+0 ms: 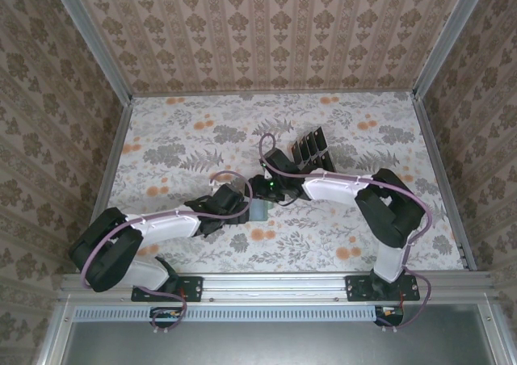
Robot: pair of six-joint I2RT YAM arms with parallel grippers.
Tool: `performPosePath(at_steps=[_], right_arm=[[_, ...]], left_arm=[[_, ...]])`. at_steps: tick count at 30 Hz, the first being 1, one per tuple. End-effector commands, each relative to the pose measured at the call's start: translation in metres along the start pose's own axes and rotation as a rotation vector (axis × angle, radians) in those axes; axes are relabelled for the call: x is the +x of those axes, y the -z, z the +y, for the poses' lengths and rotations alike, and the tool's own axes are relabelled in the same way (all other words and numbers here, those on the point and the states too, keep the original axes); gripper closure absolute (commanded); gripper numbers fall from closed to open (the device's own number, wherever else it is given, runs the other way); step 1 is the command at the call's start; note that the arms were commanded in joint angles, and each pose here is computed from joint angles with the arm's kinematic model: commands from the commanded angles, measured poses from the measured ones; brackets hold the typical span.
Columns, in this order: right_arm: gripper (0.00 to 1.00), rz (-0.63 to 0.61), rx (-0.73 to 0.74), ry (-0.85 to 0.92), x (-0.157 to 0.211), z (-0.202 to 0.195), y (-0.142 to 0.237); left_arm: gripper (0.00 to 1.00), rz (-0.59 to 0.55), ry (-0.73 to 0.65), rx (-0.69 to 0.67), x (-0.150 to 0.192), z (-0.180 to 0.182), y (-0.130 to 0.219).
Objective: Put the credit cards into the card holder
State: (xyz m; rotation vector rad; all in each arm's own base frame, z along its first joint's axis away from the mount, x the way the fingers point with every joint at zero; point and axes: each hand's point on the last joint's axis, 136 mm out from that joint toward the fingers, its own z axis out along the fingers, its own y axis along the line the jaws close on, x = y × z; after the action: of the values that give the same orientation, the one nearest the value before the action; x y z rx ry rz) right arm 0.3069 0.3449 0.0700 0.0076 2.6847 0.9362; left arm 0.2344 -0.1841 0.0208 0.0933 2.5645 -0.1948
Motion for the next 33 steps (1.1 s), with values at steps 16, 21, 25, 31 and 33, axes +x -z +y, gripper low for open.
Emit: performPosePath(at_steps=[16,21,25,31,33], right_arm=[[0.49,0.07,0.065,-0.028,0.025,-0.027,-0.035],[0.49,0.086,0.06,-0.03,0.029,-0.028,-0.041],[0.5,0.091,0.022,-0.019,0.03,-0.019,-0.043],[0.5,0.093,-0.019,-0.002,0.029,-0.007,-0.043],[0.5,0.09,-0.025,0.002,0.029,-0.004,-0.042]], left_arm=[[0.0,0.043,0.004,-0.057,0.018,0.015,-0.005],[0.0,0.043,0.004,-0.056,0.018,0.015,-0.005],[0.0,0.042,0.005,-0.054,0.018,0.015,-0.005],[0.0,0.041,0.006,-0.052,0.018,0.015,-0.004],[0.0,0.038,0.008,-0.05,0.017,0.014,-0.003]])
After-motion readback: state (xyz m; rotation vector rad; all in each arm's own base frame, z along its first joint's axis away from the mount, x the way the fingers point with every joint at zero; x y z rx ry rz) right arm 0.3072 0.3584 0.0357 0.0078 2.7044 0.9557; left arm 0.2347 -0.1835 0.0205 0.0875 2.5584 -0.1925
